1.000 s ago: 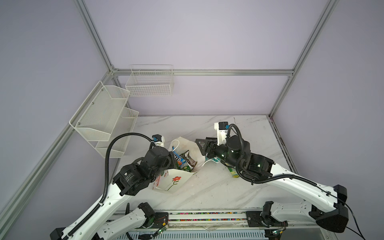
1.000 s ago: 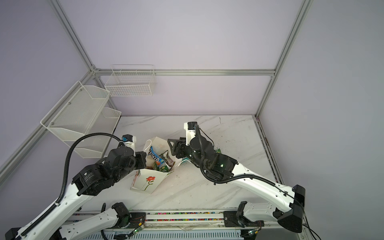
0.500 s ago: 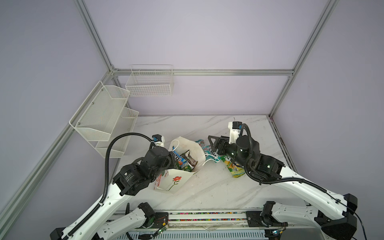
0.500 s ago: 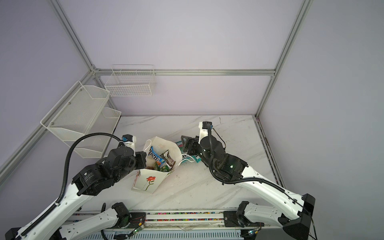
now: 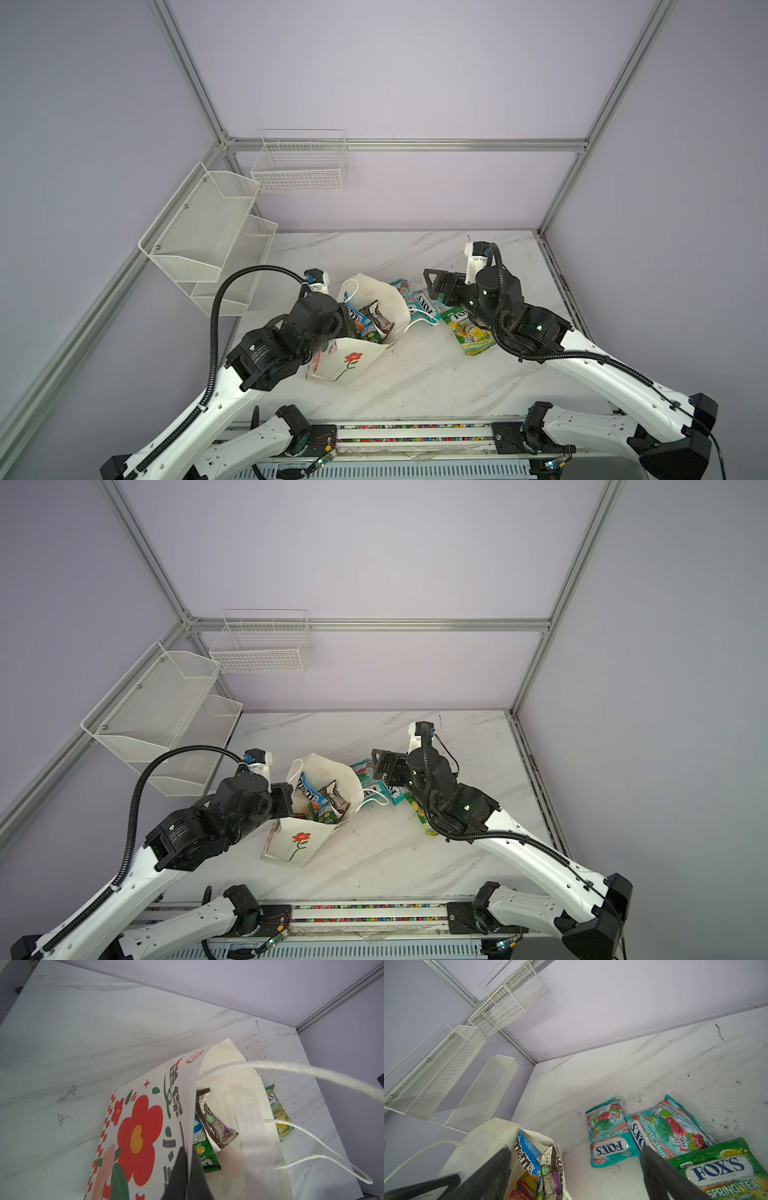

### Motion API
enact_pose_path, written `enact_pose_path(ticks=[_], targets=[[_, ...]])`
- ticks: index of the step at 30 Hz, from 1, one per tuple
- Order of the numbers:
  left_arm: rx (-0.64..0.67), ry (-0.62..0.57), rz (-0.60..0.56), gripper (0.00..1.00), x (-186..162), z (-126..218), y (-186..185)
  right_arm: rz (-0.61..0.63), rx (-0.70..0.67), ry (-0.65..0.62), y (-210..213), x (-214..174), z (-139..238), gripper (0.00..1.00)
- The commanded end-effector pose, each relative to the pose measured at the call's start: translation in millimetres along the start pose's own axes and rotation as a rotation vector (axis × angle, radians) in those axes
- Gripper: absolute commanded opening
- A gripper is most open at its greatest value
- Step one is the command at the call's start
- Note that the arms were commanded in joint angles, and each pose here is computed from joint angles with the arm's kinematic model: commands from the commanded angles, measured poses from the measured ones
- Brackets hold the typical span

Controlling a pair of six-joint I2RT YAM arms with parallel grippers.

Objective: Place the snacks into the paper bag
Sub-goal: 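Raise the right gripper out of the paper bag toward the Fox's bags, then lower the open right gripper over the small teal Fox's Mint Blossom bag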

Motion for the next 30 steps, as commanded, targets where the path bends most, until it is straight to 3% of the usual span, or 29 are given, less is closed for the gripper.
enact_pose_path(ticks=[1,30], targets=[[-0.008,-0.094,0.057,0.00,13.5,-1.3,-3.7,-0.001,-0.015,0.021,-6.5,-3.4,1.3,0.97],[0.018,-0.094,0.065,0.00,-8.7,-15.5,5.6,-0.011,-0.055,0.064,-25.0,-12.4,-10.8,0.97]])
Point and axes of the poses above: each gripper's point midway between its finger pads, its own z axis back along the fingers, its own y axis along the line the jaws close on, x = y × z, the point moved 6 cm from there along z, back along the fingers, and after that the axes turned 10 degrees about -z, right-handed, at the moved point
